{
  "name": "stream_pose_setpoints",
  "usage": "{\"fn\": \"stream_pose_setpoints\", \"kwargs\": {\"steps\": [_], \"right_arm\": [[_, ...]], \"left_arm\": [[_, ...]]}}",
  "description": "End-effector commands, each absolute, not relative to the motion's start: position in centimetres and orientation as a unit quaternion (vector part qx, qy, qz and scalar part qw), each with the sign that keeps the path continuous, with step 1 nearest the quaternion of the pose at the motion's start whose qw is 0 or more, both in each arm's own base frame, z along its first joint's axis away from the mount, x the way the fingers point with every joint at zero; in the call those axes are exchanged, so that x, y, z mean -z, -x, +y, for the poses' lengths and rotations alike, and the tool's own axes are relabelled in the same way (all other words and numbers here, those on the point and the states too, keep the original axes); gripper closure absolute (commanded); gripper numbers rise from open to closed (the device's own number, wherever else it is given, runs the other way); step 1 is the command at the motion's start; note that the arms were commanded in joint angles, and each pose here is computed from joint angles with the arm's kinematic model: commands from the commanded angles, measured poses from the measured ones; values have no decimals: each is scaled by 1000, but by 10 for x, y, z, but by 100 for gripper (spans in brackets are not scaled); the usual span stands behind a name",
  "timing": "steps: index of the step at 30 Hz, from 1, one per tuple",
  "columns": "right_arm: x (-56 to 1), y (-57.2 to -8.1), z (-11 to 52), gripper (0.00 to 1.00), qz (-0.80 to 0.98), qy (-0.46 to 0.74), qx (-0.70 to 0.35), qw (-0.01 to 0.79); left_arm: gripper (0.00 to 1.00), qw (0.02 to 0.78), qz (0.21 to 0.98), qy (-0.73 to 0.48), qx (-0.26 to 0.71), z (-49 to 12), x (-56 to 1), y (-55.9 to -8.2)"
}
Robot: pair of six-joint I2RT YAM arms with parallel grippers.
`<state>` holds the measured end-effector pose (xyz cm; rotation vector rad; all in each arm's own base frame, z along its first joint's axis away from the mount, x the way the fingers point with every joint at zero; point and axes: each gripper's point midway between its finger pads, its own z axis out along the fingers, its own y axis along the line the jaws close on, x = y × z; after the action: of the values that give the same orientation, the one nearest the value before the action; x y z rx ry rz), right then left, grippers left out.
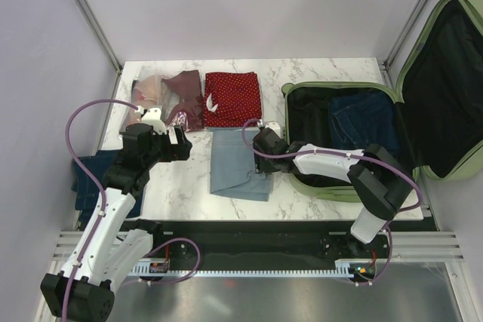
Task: Pack the luggage
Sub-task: Move the clothes to the center of the board, then pick up the clothes at the center of the board.
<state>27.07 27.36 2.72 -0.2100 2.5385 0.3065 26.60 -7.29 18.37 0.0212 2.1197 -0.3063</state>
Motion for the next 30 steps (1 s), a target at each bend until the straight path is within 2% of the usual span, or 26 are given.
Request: {"fn": "stream_pose_setpoints", "kwargs": {"steps": [1,3,4,7,15,21,23,24,26,27,29,30], "right_arm": [[-15,-264,253,38,958,54,-96,266],[-13,-265,253,31,957,42,-104,267],[-13,-266,253,24,957,37,-105,269],[-10,-267,255,18,956,18,-113,269],[2,-270,264,17,950,-24,-158,268],[23,-264,270,21,956,-28,-167,241],[28,-263,268,30,957,-28,-162,238],[29,-263,268,39,958,-27,-160,237],[31,-263,266,50,959,-24,-153,238],[30,-264,266,63,958,-23,-153,240],[26,-268,266,74,957,-16,-151,247],[24,-269,267,86,957,-12,-150,248]], "left_arm": [[0,503,853,-12,142,-79,-206,-271],[0,504,852,-12,142,-79,-206,-271],[0,503,852,-12,142,-79,-206,-271],[0,503,852,-13,143,-80,-206,-271],[0,508,849,-13,144,-79,-209,-270],[0,509,848,-15,146,-80,-210,-270],[0,510,848,-14,145,-80,-210,-270],[0,511,847,-14,145,-80,-211,-270],[0,511,847,-14,145,-80,-211,-269],[0,512,846,-14,146,-80,-212,-270],[0,513,846,-14,145,-80,-212,-270],[0,511,847,-14,145,-80,-211,-269]]}}
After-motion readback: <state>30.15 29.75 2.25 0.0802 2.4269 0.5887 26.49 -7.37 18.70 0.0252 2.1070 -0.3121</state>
